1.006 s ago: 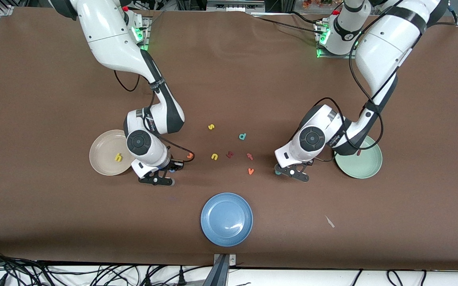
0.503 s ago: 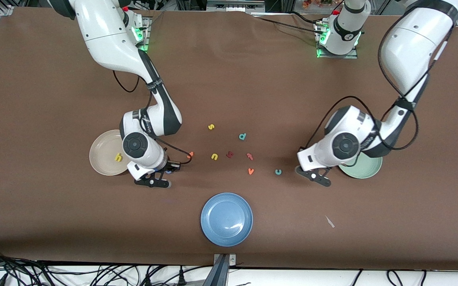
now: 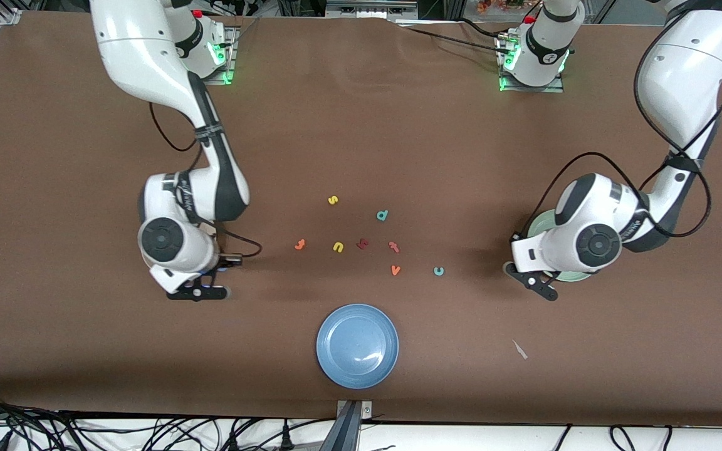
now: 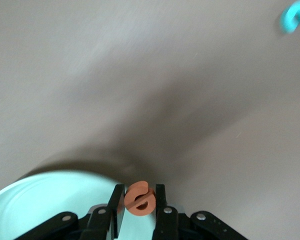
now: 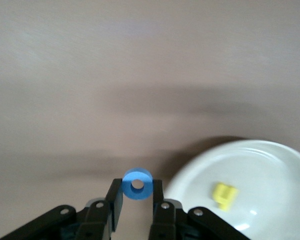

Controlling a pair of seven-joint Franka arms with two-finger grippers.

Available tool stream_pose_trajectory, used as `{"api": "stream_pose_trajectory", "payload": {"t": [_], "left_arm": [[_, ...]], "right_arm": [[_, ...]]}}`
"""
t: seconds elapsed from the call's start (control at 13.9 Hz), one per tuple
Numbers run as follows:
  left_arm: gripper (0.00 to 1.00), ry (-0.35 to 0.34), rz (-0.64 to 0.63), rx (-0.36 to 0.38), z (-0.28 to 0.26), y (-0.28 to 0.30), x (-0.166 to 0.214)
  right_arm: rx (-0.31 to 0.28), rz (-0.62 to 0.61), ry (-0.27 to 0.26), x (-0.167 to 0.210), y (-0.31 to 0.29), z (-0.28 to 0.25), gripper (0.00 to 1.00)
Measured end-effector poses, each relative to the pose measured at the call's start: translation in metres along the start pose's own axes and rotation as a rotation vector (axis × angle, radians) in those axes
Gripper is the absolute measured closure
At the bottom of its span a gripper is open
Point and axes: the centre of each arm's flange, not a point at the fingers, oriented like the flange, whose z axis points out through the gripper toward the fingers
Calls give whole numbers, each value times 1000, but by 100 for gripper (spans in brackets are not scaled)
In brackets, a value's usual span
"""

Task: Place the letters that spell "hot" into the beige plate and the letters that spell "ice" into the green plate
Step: 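Carry the o to the beige plate and the 6 to the green plate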

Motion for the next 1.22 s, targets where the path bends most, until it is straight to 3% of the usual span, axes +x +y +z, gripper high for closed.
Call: {"api": "stream_pose_trajectory", "payload": {"t": [0.22, 0.5, 0.65, 0.86, 1.01, 1.08, 1.22], "left_arm": [[74, -5, 61, -25, 4, -53, -33], [74, -9, 83, -33, 7, -55, -37], [74, -15, 92, -36, 10, -50, -35], [74, -48, 99, -57, 30, -44, -42], [74, -48, 102, -69, 50, -39, -47], [74, -38, 98, -74, 59, -40, -52], [74, -27, 89, -83, 70, -44, -59]], "right_arm": [[13, -32, 24, -31, 71, -1, 72], [25, -72, 93, -84, 115, 48, 71], [47, -61, 92, -93, 115, 52, 58], [133, 42, 40, -85, 93, 25, 27], [155, 141, 37, -75, 65, 0, 6], [158, 190, 39, -74, 44, -6, 0], [150, 287, 36, -75, -7, -8, 0]]}}
